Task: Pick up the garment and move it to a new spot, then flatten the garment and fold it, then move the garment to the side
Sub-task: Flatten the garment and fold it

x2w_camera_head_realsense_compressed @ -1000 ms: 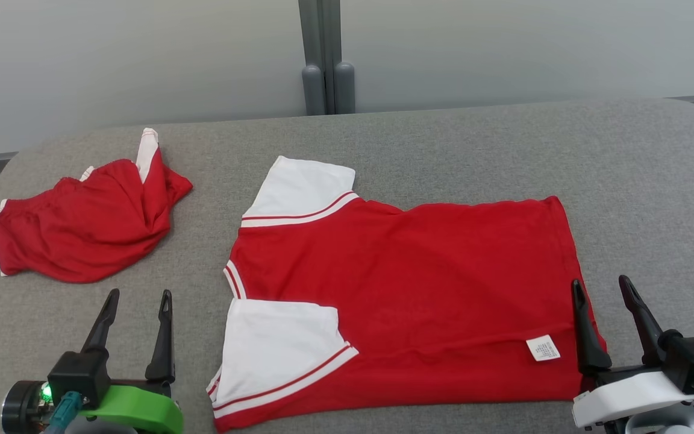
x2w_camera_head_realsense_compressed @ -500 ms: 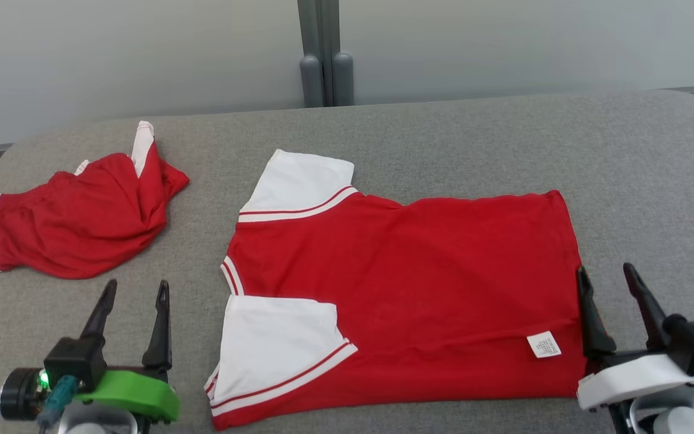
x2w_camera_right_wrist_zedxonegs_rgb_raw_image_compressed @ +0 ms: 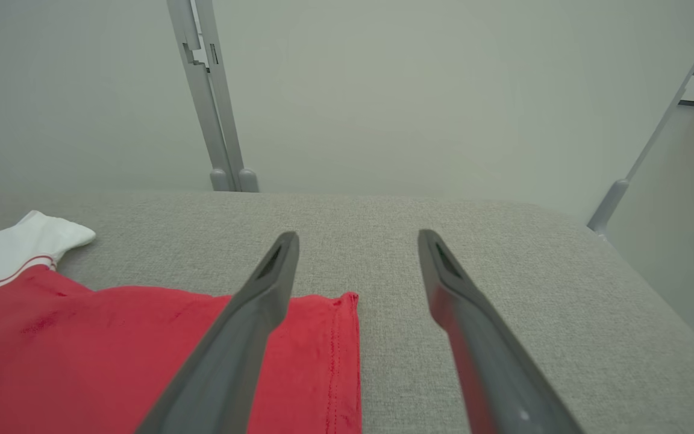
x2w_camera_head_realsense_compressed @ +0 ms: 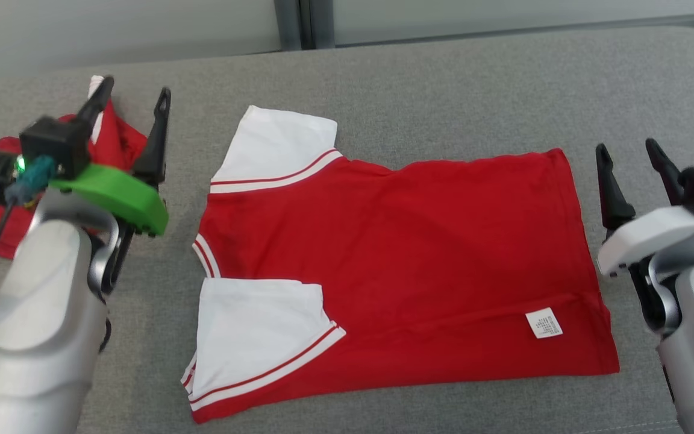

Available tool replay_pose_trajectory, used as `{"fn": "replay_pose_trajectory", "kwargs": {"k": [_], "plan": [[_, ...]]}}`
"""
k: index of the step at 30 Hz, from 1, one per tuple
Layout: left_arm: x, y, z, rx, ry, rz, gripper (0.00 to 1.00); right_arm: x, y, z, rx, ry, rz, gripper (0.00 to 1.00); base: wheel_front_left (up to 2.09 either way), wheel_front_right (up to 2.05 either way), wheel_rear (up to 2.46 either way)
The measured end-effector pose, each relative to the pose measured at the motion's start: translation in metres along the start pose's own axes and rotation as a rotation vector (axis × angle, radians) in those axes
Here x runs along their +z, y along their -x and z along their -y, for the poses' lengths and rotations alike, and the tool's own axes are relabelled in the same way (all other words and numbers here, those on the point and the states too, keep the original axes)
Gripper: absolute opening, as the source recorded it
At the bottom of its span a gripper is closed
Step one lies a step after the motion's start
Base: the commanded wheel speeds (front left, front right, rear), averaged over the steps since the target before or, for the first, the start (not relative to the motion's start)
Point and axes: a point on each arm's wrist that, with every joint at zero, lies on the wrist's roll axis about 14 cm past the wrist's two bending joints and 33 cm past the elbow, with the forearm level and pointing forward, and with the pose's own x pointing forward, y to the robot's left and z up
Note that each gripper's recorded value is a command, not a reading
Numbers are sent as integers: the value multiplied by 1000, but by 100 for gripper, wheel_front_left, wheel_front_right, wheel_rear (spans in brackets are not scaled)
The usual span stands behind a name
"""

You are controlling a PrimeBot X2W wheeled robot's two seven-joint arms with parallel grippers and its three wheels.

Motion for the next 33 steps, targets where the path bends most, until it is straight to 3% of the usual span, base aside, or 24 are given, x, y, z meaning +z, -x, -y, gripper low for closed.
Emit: {"fn": "replay_pose_trajectory", "kwargs": {"k": [7,15,28,33], "plan": [[0,-68,-1,-79,42,-67,100,-26,-45,-5,18,-13,-111,100,0,0,0],[-58,-118,23,-191,45,-274,100,-66,-75,-15,35,-36,-236,100,0,0,0],[-183,-122,57,-309,45,-669,100,-107,-80,-3,6,-27,-356,100,0,0,0],[-193,-124,57,-315,38,-704,100,-117,-80,-1,6,-18,-386,100,0,0,0]]}}
